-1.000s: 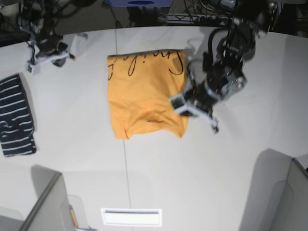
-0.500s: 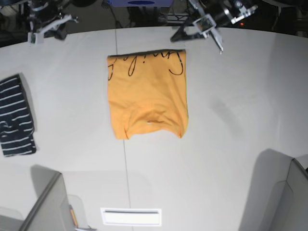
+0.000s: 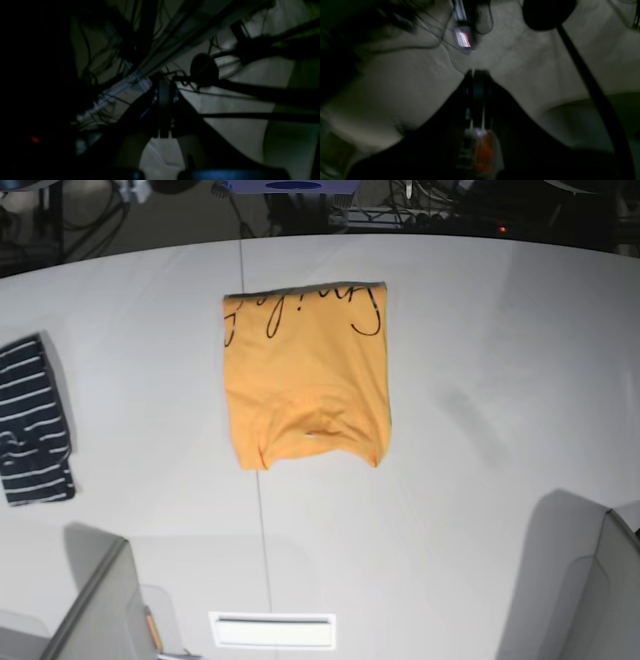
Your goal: Fold the T-shirt properly
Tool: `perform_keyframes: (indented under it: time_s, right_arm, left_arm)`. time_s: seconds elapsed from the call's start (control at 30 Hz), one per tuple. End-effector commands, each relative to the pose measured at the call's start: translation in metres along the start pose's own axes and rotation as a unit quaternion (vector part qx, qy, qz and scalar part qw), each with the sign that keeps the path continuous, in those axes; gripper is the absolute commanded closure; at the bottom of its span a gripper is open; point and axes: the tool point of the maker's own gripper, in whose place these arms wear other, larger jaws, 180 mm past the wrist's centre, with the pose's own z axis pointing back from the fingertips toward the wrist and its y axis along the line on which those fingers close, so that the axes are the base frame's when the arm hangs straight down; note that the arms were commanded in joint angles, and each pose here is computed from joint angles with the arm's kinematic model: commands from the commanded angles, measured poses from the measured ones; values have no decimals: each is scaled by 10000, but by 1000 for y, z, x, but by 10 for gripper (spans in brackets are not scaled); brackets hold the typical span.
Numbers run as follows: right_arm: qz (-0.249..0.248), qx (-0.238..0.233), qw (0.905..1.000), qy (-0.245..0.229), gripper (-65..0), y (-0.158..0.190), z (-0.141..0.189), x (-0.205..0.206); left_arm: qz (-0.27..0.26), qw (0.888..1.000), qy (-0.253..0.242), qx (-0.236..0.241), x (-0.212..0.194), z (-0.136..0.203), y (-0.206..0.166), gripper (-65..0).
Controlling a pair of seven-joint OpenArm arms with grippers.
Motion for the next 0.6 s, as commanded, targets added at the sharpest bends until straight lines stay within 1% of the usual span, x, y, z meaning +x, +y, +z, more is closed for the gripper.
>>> perform_keyframes:
  time_s: [0.0, 0.07, 0.13, 0.2, 0.27, 0.33, 0.4, 0.47, 0.57]
  right_arm:
    - [208, 85, 9993, 290, 0, 11, -14, -19]
    - [723, 83, 9952, 659, 0, 21, -42, -39]
    - [1143, 100, 9883, 1007, 0, 29, -66, -55]
    - [1294, 156, 9837, 1236, 0, 35, -84, -66]
    - [1346, 104, 9821, 1315, 0, 29, -97, -71]
    - [1296, 142, 9850, 1130, 0, 34, -108, -68]
    - [1136, 82, 9905, 776, 0, 29, -115, -59]
    - [1024, 71, 9935, 485, 0, 30, -119, -48]
    - [973, 188, 9946, 294, 0, 48, -124, -38]
  left_arm:
    - [224, 9996, 181, -44, -19, 2, -3, 0]
    - [552, 9974, 461, 16, -42, -11, 3, 0]
    - [907, 9933, 689, 217, -63, -22, 12, 0]
    - [1101, 9879, 998, 449, -83, -30, 25, 0]
    - [1260, 9795, 1366, 775, -104, -32, 41, 0]
    - [1402, 9712, 1638, 1015, -115, -34, 54, 0]
    - [1469, 9652, 1795, 1212, -117, -39, 68, 0]
    - [1421, 9645, 1791, 1322, -108, -46, 80, 0]
    - [1350, 9669, 1685, 1361, -96, -54, 90, 0]
